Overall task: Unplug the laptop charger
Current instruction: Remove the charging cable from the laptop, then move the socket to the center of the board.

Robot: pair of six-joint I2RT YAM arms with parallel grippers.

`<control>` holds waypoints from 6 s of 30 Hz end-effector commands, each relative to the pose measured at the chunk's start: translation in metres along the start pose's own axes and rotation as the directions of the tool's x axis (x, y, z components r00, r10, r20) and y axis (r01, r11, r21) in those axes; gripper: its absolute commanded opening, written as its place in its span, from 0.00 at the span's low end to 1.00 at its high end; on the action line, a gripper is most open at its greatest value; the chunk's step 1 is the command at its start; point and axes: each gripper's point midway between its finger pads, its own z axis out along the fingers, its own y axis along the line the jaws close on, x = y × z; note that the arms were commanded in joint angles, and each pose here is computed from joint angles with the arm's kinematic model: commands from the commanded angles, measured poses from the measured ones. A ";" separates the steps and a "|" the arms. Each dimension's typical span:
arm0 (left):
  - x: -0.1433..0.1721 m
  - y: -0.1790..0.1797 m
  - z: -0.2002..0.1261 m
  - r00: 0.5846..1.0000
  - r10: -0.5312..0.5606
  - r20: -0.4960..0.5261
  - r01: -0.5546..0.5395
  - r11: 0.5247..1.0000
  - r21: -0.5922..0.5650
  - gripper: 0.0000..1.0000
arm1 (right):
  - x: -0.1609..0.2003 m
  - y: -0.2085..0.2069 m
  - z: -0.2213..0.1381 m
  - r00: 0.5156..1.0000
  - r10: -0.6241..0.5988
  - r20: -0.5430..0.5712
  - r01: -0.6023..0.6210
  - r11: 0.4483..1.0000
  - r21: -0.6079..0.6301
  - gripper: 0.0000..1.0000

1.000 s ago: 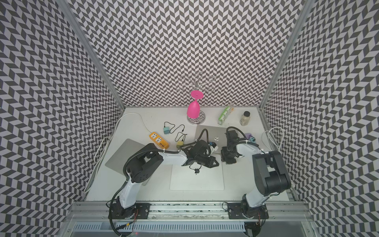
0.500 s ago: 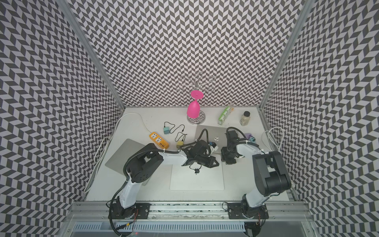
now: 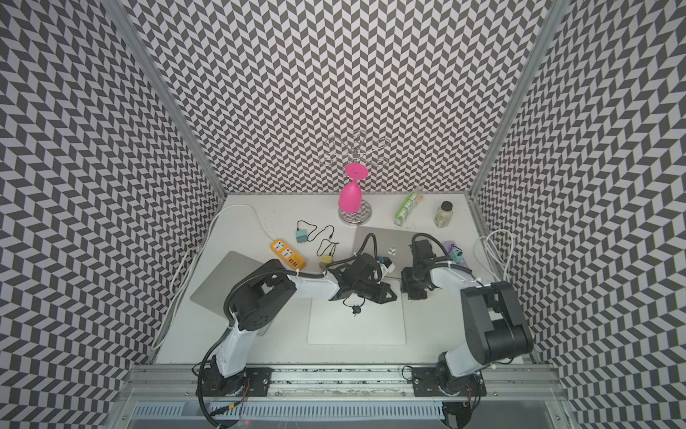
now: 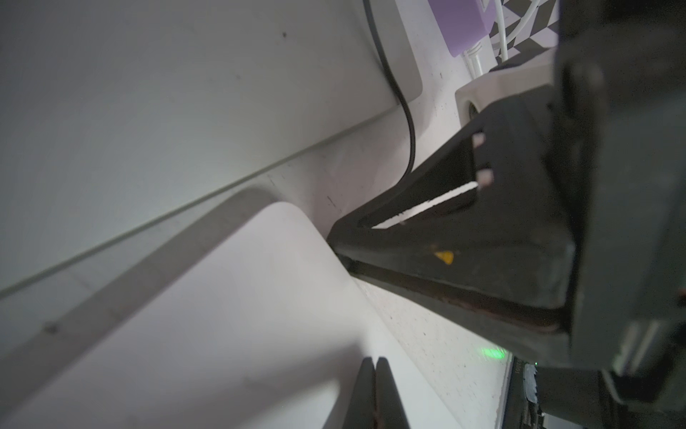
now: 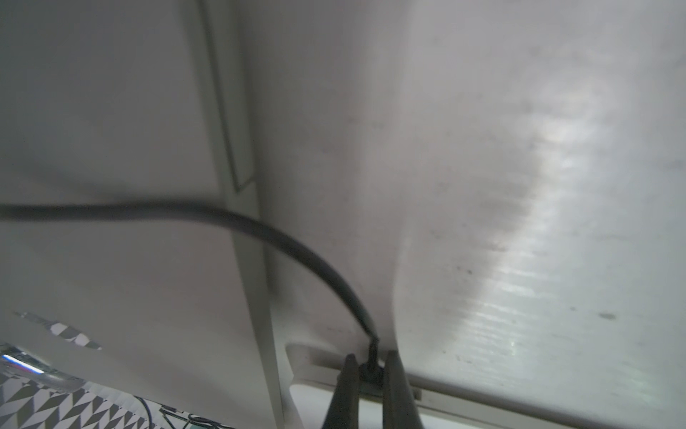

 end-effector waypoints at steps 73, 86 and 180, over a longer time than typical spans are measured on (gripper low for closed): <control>0.006 -0.006 -0.015 0.999 -0.001 -0.034 0.000 1.000 -0.017 0.00 | -0.008 0.096 -0.239 0.036 -0.638 0.769 0.961 0.232 0.148 0.71; 0.001 -0.029 -0.024 0.999 0.006 -0.040 -0.004 0.999 0.052 0.01 | -0.070 0.095 -0.214 -0.301 -0.741 0.600 0.882 0.022 0.470 0.72; -0.168 -0.065 0.062 0.982 -0.153 0.112 0.093 0.902 0.421 0.00 | -0.172 0.096 -0.088 -0.454 -0.843 0.290 0.849 -0.310 0.427 0.19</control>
